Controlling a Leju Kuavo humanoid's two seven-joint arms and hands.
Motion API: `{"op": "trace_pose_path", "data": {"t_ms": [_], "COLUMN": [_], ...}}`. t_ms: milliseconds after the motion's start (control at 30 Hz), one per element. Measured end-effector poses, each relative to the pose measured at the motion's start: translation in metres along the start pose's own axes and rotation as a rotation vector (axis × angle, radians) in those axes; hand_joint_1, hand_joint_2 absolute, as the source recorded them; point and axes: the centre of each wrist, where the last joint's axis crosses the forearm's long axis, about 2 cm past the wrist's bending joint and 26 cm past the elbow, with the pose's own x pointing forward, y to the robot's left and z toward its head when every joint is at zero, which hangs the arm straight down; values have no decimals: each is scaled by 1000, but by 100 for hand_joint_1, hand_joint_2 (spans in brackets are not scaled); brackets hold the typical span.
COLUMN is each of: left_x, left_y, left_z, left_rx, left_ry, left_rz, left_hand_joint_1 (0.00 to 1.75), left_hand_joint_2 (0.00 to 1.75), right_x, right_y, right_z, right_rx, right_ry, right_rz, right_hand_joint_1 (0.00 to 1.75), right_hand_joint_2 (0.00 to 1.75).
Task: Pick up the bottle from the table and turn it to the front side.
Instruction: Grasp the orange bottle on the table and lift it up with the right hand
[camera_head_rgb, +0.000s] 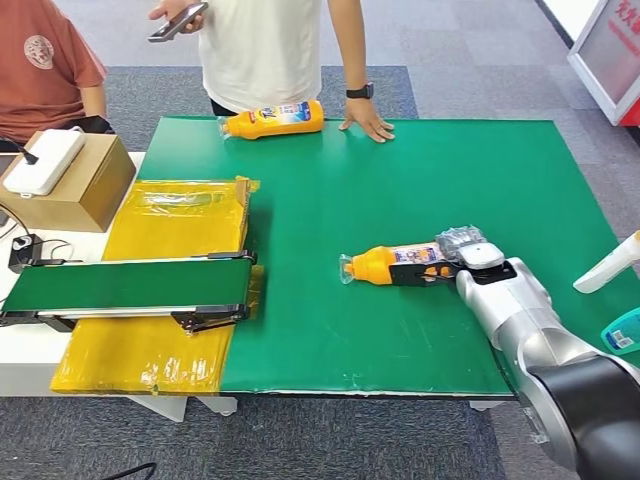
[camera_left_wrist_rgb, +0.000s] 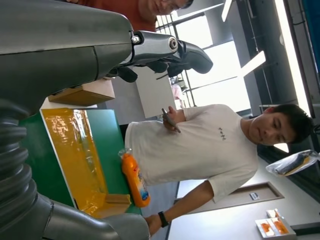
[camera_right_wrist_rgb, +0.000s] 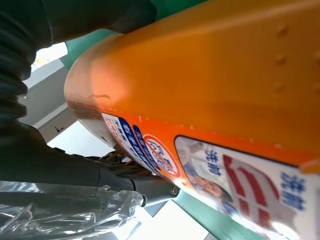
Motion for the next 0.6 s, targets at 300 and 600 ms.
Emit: {"op": "trace_pose_path", "data": {"t_ms": [300, 600], "left_x": [0, 0], "left_y": [0, 1], "left_z": [0, -1], "left_rx": [-1, -1], "left_ry": [0, -9], "left_rz": [-1, 4], "left_hand_joint_1": [0, 0], "left_hand_joint_2": [175, 175], "right_x": [0, -6], "right_y": [1, 0], "right_z": [0, 0], "right_rx": [-6, -67], "right_ry": [-3, -202], "right_rz": [-6, -363], "right_hand_joint_1": [175, 175], "right_hand_joint_2": [175, 175]}}
